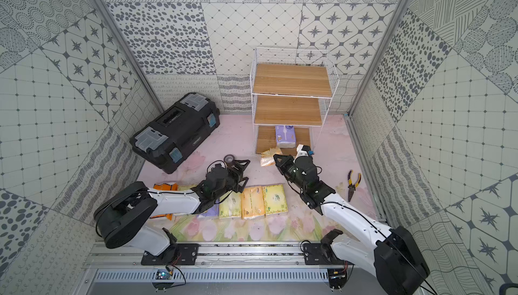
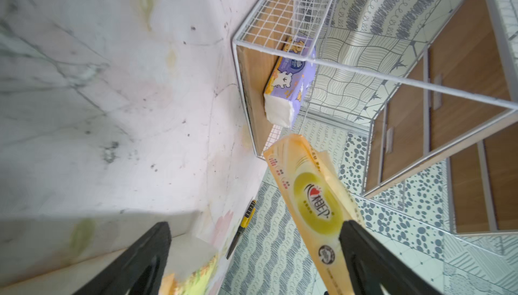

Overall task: Remove the tissue boxes from the shelf
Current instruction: Pick up a box of tissues from the shelf.

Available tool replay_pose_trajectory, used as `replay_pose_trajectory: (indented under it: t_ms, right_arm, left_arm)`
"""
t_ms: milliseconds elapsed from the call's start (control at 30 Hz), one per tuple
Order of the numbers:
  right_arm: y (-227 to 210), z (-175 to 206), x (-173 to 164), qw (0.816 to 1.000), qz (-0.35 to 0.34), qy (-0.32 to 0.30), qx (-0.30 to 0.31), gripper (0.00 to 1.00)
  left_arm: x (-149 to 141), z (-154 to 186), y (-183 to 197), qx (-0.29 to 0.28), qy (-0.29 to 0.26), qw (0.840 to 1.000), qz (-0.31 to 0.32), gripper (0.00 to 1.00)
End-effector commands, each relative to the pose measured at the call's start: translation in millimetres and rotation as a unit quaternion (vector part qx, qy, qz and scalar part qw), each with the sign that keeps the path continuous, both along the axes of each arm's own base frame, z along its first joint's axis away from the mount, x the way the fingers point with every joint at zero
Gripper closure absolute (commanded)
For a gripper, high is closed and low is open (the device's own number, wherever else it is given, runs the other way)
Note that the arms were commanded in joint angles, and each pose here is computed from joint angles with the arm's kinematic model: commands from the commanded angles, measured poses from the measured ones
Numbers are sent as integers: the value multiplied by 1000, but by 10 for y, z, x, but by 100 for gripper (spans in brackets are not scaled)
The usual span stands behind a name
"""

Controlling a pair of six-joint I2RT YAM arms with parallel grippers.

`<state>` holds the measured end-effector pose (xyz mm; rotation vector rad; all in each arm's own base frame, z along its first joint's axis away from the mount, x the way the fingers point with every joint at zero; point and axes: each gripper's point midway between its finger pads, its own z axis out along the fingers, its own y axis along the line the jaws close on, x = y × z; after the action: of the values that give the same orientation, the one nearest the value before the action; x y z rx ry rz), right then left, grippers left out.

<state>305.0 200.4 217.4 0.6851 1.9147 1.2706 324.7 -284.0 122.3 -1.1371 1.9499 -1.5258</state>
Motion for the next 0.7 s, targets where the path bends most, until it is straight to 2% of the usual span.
replay_pose_trajectory:
  t_ms: [0,167,433,500,667]
  right_arm:
    - [-65,43,-127,1000,15,-18,-10,100]
    - [-114,167,-256,999,26,-37,0,100]
    - [-197,270,-407,998,29,-49,5,100]
    - [-217,271,-441,998,29,-49,6,100]
    - [-295,254,-525,999,23,-46,2,100]
  left_arm:
    - [106,631,-346,-135,-42,990,-4,0]
    - [64,724,-683,-175,-22,984,-19,0]
    - [115,783,-854,-188,-21,982,-20,2]
    - [121,777,-906,-192,-19,981,-24,7]
    - [151,782,-1010,-201,-23,979,-29,32]
